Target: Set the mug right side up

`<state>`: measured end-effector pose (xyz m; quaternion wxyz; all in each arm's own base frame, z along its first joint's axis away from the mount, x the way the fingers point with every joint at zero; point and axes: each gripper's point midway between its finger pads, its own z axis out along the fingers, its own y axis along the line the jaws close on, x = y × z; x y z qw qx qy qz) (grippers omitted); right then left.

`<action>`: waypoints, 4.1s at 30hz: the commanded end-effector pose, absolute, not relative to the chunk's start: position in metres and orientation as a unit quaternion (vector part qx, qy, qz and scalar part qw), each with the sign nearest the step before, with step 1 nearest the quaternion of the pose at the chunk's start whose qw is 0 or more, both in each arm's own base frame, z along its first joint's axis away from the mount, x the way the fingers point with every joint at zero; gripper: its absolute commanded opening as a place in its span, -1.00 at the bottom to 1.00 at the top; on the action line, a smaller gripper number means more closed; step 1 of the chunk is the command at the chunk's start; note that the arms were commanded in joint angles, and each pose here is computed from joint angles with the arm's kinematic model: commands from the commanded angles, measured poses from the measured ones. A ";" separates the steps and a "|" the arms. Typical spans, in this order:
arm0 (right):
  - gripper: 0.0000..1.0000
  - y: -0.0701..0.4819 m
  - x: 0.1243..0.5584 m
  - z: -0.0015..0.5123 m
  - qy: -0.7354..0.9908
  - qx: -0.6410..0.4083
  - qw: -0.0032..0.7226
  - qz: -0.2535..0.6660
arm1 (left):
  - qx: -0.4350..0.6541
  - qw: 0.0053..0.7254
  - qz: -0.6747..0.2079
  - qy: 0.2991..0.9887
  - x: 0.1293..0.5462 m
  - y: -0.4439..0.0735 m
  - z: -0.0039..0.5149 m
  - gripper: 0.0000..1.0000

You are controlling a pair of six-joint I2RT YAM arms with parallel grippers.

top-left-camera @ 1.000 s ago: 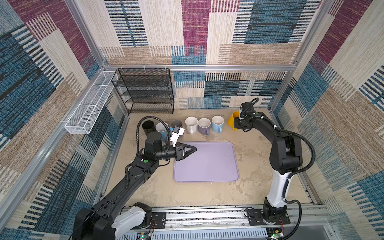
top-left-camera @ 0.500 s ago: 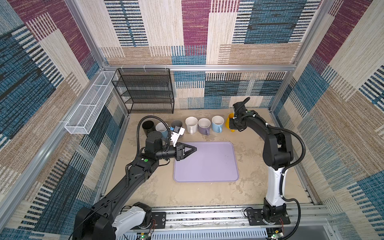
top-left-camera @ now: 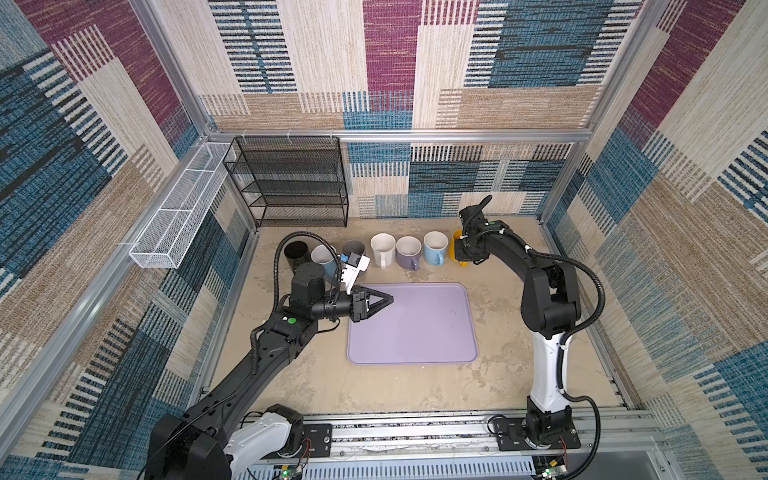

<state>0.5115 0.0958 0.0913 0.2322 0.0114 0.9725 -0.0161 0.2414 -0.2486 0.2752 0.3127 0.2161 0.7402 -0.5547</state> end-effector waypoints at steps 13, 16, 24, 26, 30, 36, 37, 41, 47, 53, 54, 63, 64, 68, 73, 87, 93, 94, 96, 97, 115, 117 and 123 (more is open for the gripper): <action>-1.00 0.102 0.514 0.094 0.970 0.005 0.244 -0.011 | 0.235 0.323 -0.551 0.733 0.238 -0.248 0.279 -0.50; -1.00 0.104 0.513 0.093 0.970 0.003 0.242 -0.009 | 0.235 0.323 -0.551 0.733 0.238 -0.248 0.279 -0.50; -1.00 0.106 0.509 0.092 0.972 0.000 0.236 -0.014 | 0.234 0.322 -0.551 0.734 0.238 -0.248 0.278 -0.50; -1.00 0.106 0.508 0.093 0.972 -0.001 0.236 -0.014 | 0.235 0.322 -0.551 0.733 0.237 -0.248 0.278 -0.50; -1.00 0.107 0.508 0.094 0.972 -0.002 0.236 -0.015 | 0.234 0.322 -0.551 0.734 0.237 -0.247 0.277 -0.50; -0.88 0.106 0.506 0.090 0.973 -0.001 0.230 -0.018 | 0.234 0.322 -0.549 0.735 0.236 -0.247 0.277 -0.50; -0.85 0.106 0.506 0.089 0.973 -0.001 0.230 -0.019 | 0.234 0.322 -0.550 0.735 0.235 -0.247 0.278 -0.50; -0.74 0.107 0.504 0.090 0.973 -0.002 0.232 -0.018 | 0.235 0.323 -0.549 0.734 0.235 -0.246 0.277 -0.50; -0.73 0.106 0.504 0.091 0.972 -0.001 0.233 -0.019 | 0.233 0.322 -0.548 0.736 0.235 -0.246 0.276 -0.50; -0.65 0.106 0.504 0.093 0.972 -0.001 0.233 -0.019 | 0.231 0.320 -0.547 0.738 0.236 -0.246 0.274 -0.50; -0.63 0.106 0.504 0.093 0.972 -0.001 0.234 -0.019 | 0.230 0.318 -0.547 0.739 0.236 -0.246 0.273 -0.50; -0.47 0.104 0.501 0.092 0.973 0.000 0.231 -0.021 | 0.229 0.317 -0.544 0.742 0.235 -0.245 0.270 -0.50; -0.43 0.105 0.501 0.092 0.973 0.000 0.230 -0.021 | 0.229 0.318 -0.544 0.742 0.234 -0.245 0.270 -0.50; -0.33 0.105 0.502 0.092 0.973 -0.002 0.229 -0.020 | 0.226 0.319 -0.538 0.747 0.236 -0.244 0.268 -0.50; -0.23 0.104 0.501 0.098 0.972 -0.004 0.233 -0.024 | 0.208 0.321 -0.516 0.766 0.244 -0.240 0.261 -0.50; 0.23 0.105 0.491 0.166 0.954 -0.011 0.299 0.000 | 0.140 0.322 -0.446 0.823 0.273 -0.226 0.250 -0.31; 0.41 0.113 0.484 0.210 0.934 -0.020 0.355 0.040 | 0.137 0.321 -0.447 0.823 0.275 -0.227 0.254 -0.05; 0.43 0.114 0.483 0.217 0.930 -0.022 0.364 0.046 | 0.136 0.321 -0.447 0.824 0.275 -0.227 0.254 -0.02; 0.50 0.114 0.479 0.228 0.924 -0.024 0.377 0.052 | 0.134 0.321 -0.444 0.826 0.276 -0.226 0.254 0.01; 0.54 0.115 0.477 0.233 0.921 -0.025 0.384 0.056 | 0.135 0.322 -0.443 0.826 0.276 -0.226 0.255 0.02; 0.99 0.112 0.444 0.301 0.878 -0.025 0.469 0.094 | 0.147 0.337 -0.439 0.820 0.264 -0.220 0.272 0.99; 0.99 0.109 0.441 0.307 0.874 -0.020 0.477 0.092 | 0.150 0.343 -0.437 0.818 0.262 -0.218 0.276 0.99; 0.99 0.097 0.433 0.325 0.865 0.002 0.496 0.075 | 0.138 0.374 -0.395 0.828 0.262 -0.203 0.281 0.99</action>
